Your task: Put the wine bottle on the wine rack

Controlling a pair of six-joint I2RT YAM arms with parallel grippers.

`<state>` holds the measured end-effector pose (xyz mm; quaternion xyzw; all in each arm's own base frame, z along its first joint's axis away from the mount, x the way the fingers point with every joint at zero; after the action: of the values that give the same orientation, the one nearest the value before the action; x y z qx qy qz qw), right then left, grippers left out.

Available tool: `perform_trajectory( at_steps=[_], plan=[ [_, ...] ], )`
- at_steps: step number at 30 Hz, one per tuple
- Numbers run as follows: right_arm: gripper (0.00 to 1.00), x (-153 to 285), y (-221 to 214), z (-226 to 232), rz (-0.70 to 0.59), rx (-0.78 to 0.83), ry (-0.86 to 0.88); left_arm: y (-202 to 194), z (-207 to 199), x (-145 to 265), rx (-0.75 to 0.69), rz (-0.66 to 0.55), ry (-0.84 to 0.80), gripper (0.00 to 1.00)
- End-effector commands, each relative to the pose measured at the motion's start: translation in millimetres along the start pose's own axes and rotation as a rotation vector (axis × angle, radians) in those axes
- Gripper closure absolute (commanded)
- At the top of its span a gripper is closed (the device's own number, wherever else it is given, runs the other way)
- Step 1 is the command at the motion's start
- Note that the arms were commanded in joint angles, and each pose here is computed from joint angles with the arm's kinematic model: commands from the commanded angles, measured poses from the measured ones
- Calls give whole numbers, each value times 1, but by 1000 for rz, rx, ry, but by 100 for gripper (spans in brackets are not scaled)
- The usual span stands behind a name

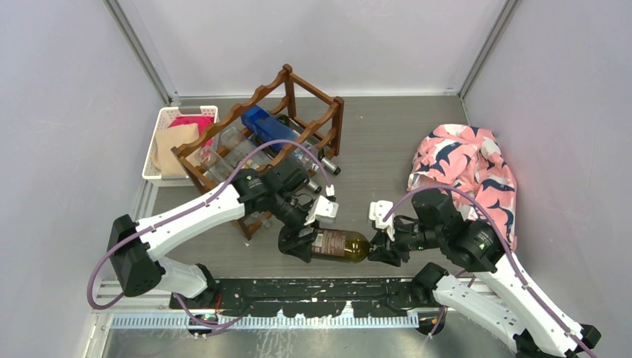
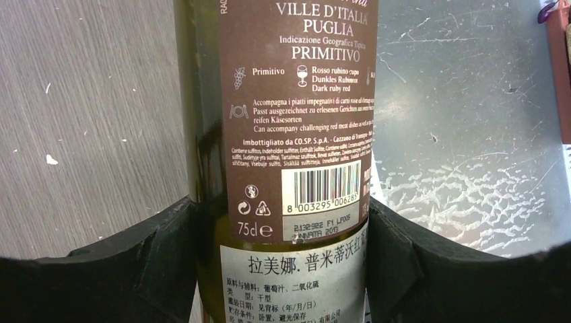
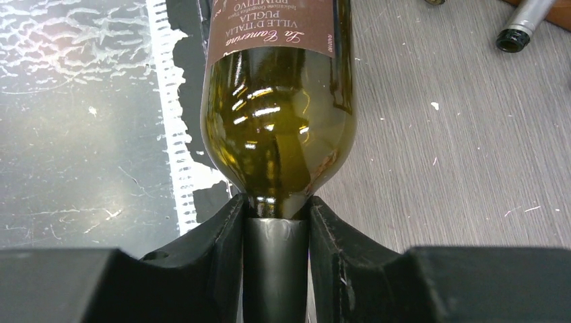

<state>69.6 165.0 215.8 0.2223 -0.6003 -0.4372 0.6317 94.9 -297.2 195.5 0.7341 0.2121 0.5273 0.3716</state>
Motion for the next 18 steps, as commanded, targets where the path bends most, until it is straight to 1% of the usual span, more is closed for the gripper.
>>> perform_trajectory(
  at_steps=[1, 6, 10, 12, 18],
  plan=[
    [99, 6, 21, 7, -98, 5, 9, 38, 6, 4, -100, -145, 9, 71],
    [99, 13, 26, 9, -141, 19, -11, 36, 10, 4, -92, -132, 24, 46],
    [99, 14, 22, 7, -128, 14, -29, 38, 13, 7, -107, -142, 63, 29],
    [99, 14, 20, 6, -127, 13, -36, 41, 14, 9, -124, -157, 85, 22],
    [99, 17, 18, 4, -139, 15, -65, 51, 10, 21, -161, -192, 126, 10]
  ],
)
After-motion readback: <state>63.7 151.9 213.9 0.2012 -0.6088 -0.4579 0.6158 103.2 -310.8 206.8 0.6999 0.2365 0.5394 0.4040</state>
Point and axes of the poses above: each gripper's point midway between its finger pads, its own x axis back along the fingers, its own z axis along the line the jaws close on, y = z × x, the point moved 1 cm from there along x, back along the fingers, and after that the axes turned 7 degrees about -x, right-handed, at the moved point
